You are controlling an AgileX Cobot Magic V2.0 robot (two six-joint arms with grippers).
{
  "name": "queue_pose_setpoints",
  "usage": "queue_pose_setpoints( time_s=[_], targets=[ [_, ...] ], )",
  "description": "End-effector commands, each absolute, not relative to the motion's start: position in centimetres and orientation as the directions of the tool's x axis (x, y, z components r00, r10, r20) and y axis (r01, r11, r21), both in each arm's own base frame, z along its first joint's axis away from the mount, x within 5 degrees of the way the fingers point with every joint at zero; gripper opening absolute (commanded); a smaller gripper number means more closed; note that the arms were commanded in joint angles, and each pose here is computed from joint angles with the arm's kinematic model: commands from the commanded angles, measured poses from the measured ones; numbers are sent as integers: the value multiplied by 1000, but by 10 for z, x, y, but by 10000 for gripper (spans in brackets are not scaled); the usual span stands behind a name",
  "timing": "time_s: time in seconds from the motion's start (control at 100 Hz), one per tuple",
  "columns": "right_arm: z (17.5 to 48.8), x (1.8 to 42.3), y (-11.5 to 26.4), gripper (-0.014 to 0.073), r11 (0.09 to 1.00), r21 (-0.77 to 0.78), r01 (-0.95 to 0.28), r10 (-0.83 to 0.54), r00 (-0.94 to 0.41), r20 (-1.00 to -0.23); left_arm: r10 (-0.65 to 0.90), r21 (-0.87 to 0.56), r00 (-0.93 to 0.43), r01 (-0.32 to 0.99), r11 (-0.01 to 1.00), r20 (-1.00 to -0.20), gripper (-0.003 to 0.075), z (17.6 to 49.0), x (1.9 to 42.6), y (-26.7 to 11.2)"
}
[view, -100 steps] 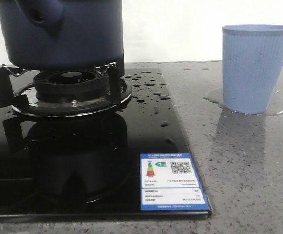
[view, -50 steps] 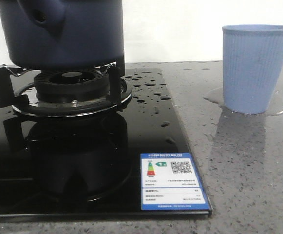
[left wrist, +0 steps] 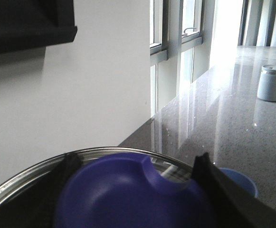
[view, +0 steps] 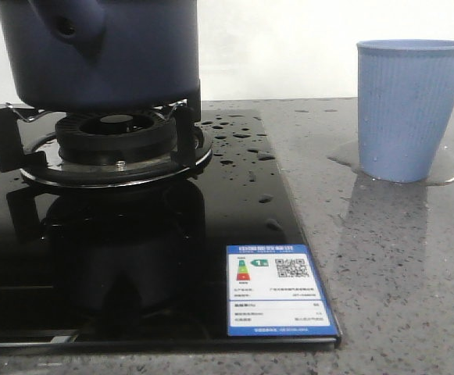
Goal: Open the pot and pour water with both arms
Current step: 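Reach the right gripper to the light blue cup and grasp it, then lift the light blue cup with the right gripper toward the pot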
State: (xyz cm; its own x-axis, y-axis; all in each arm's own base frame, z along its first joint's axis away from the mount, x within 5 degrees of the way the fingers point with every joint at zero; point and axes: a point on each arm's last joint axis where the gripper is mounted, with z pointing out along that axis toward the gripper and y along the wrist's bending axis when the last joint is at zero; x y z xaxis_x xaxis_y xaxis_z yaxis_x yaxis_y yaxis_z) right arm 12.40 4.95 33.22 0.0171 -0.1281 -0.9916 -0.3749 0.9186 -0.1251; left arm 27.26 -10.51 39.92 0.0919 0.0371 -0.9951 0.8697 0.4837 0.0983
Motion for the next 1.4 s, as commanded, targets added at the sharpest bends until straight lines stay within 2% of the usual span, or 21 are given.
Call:
queue_pose_setpoints(
  time_s=[0.0, 0.11, 0.27, 0.72, 0.83, 1.0, 1.2, 1.39],
  targets=[
    [323, 129, 42, 643, 951, -68, -302, -70, 2, -998, -89, 121, 181, 879, 462, -979, 269, 440, 246, -104],
    [304, 128, 42, 643, 954, -40, -298, -58, -51, -997, -98, 142, 209, 876, 461, -973, 269, 450, 232, -102],
    [300, 134, 45, 643, 958, -36, -285, -52, -47, -998, -108, 152, 225, 874, 463, -968, 269, 455, 227, -101],
    [264, 184, 72, 643, 970, -103, -218, -132, -123, -983, -110, 149, 222, 876, 459, -969, 269, 455, 226, -102],
    [261, 192, 72, 643, 986, -39, -164, -58, -114, -992, -111, 149, 223, 878, 455, -969, 269, 455, 226, -102],
    [256, 201, 83, 643, 972, -47, -230, -71, -98, -993, -117, 137, 211, 881, 453, -970, 269, 455, 226, -102],
    [257, 215, 88, 643, 980, 2, -199, -16, -86, -996, -120, 133, 207, 883, 450, -971, 269, 455, 226, -102],
    [249, 225, 93, 643, 981, -22, -195, -41, -92, -995, -120, 132, 206, 884, 449, -971, 269, 455, 226, -102]
  ],
)
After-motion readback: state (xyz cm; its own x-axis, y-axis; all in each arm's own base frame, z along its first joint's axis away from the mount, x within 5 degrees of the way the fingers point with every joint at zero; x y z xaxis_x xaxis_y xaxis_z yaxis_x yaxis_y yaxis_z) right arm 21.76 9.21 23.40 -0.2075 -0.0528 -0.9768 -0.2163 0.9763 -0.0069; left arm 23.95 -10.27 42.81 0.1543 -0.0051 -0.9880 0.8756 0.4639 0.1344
